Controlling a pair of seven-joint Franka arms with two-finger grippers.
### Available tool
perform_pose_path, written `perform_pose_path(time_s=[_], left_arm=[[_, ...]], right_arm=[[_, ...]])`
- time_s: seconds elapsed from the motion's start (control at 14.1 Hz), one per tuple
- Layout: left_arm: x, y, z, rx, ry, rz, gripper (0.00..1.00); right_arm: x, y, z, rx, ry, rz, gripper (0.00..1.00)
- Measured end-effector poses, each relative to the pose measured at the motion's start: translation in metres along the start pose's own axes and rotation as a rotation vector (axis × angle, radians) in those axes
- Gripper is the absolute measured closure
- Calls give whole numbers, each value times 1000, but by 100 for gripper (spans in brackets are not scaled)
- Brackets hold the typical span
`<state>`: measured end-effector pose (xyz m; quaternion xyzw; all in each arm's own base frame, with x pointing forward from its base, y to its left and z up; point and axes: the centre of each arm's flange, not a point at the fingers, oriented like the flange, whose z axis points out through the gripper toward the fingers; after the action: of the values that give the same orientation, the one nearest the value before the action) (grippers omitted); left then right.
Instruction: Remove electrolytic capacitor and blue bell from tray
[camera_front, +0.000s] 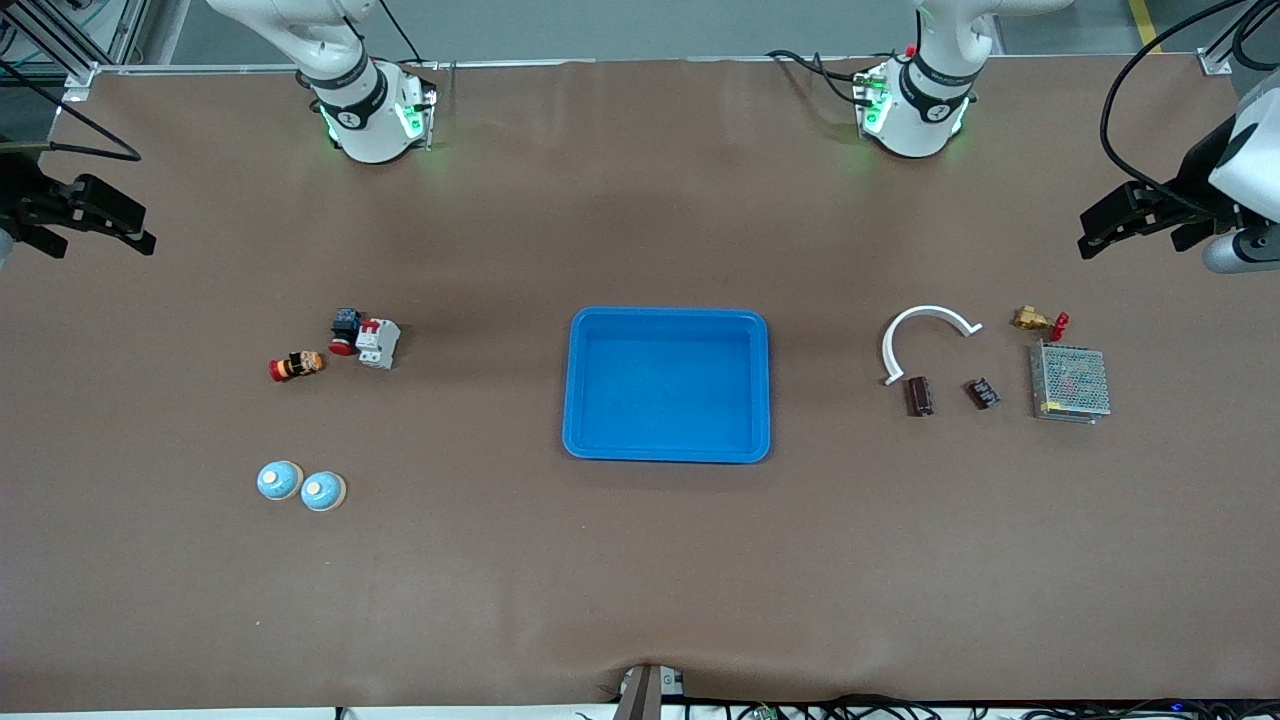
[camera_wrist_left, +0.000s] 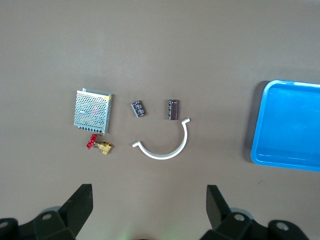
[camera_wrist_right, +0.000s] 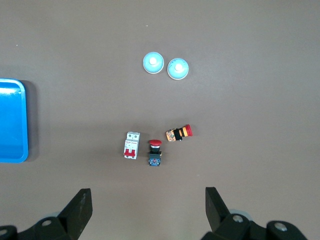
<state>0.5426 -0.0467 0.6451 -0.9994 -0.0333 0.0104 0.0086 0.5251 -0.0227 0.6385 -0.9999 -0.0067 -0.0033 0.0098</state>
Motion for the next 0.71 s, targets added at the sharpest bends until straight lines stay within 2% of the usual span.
perform_pose_path(time_s=[0.28,0.71], left_arm=[[0,0,0,0,0,0,0],[0,0,0,0,0,0,0]], right_arm=[[-3,1,0,1,-20,1,0],[-4,5,-11,0,-6,9,0]])
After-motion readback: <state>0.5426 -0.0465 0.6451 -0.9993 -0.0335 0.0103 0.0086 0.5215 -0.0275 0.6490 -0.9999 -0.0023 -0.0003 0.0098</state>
